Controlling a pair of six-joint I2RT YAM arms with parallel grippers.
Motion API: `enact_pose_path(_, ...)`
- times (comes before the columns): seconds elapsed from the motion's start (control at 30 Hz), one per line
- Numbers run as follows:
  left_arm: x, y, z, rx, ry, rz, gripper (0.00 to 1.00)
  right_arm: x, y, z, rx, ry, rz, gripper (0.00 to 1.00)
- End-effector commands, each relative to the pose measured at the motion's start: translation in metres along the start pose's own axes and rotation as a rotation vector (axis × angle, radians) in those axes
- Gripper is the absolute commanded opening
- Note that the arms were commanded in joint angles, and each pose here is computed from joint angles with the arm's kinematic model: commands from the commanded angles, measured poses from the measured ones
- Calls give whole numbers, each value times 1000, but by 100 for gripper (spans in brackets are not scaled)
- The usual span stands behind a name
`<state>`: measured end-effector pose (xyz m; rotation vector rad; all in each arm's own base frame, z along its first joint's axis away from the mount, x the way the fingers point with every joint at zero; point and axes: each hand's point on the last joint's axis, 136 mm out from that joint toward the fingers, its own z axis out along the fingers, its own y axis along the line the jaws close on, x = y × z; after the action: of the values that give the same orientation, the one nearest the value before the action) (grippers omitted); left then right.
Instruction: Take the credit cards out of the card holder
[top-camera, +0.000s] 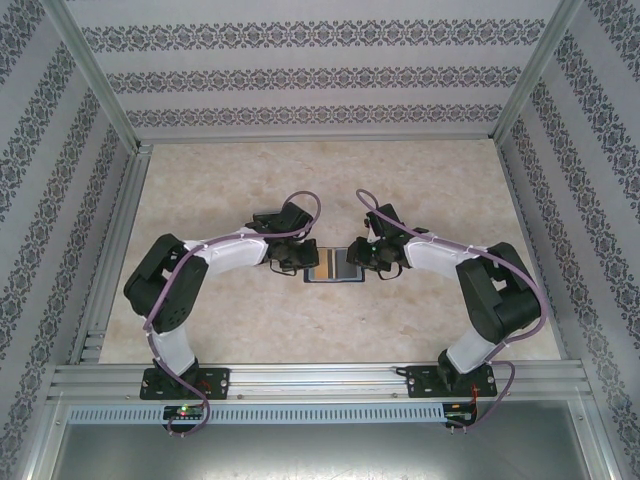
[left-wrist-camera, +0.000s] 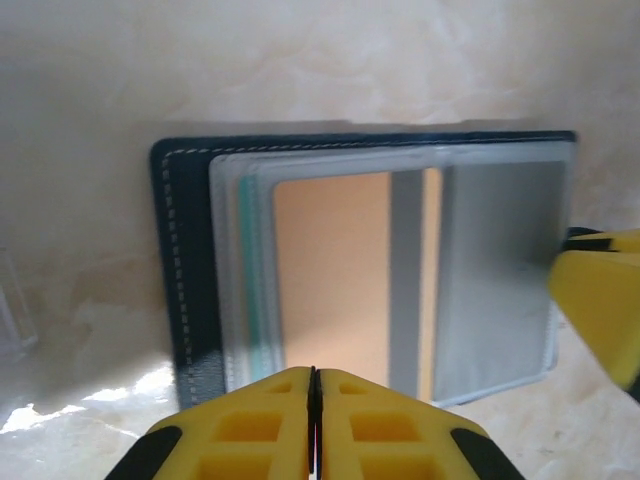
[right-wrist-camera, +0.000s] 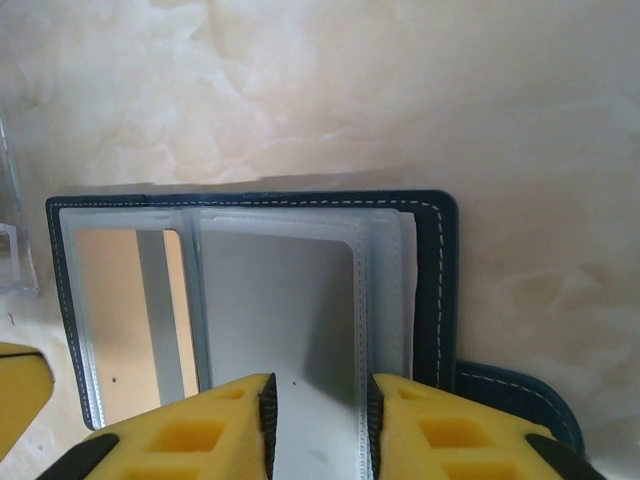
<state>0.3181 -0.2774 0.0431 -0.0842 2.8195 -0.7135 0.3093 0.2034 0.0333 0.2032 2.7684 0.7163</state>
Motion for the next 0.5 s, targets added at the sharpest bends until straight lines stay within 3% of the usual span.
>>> enact_pose_path(0.0,11,21,7,-71,40,-13,10,11,4,7,-31,37,9,29)
enact_pose_path(0.47,15,23,13,-73,62,-24,10,5,47,-5,-240,39,29,29)
